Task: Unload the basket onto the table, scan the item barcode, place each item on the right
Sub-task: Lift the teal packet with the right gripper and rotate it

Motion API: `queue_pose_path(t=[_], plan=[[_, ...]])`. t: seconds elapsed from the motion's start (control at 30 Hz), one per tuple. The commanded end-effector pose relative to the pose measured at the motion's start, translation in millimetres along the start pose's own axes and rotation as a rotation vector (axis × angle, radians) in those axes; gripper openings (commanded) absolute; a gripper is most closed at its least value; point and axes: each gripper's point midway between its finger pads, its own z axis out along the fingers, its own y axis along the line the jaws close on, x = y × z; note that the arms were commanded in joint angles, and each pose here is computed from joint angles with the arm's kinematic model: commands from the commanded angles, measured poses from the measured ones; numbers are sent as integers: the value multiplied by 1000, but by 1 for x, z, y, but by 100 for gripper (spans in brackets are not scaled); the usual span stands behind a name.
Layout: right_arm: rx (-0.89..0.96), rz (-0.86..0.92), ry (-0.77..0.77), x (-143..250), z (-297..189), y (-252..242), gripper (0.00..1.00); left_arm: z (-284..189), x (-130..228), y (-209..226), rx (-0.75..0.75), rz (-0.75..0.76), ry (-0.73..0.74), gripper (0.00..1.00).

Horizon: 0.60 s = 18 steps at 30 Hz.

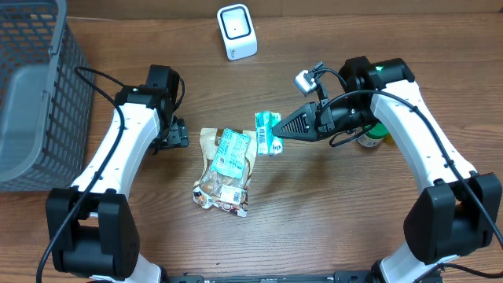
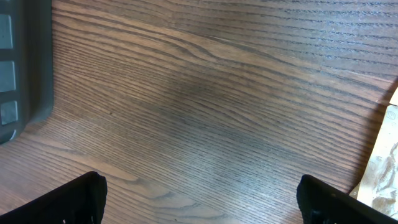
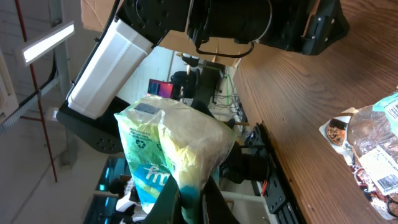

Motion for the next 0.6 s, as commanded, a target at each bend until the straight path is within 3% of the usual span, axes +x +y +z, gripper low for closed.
queue_pose_path(t=[0.0,0.57], plan=[[-33,-23,-18,-4,0,12,4,-9,-8,3,0,-27,-37,100],[-5,-120,-12,-10,0,5,4,-9,-8,4,0,-27,-37,100]])
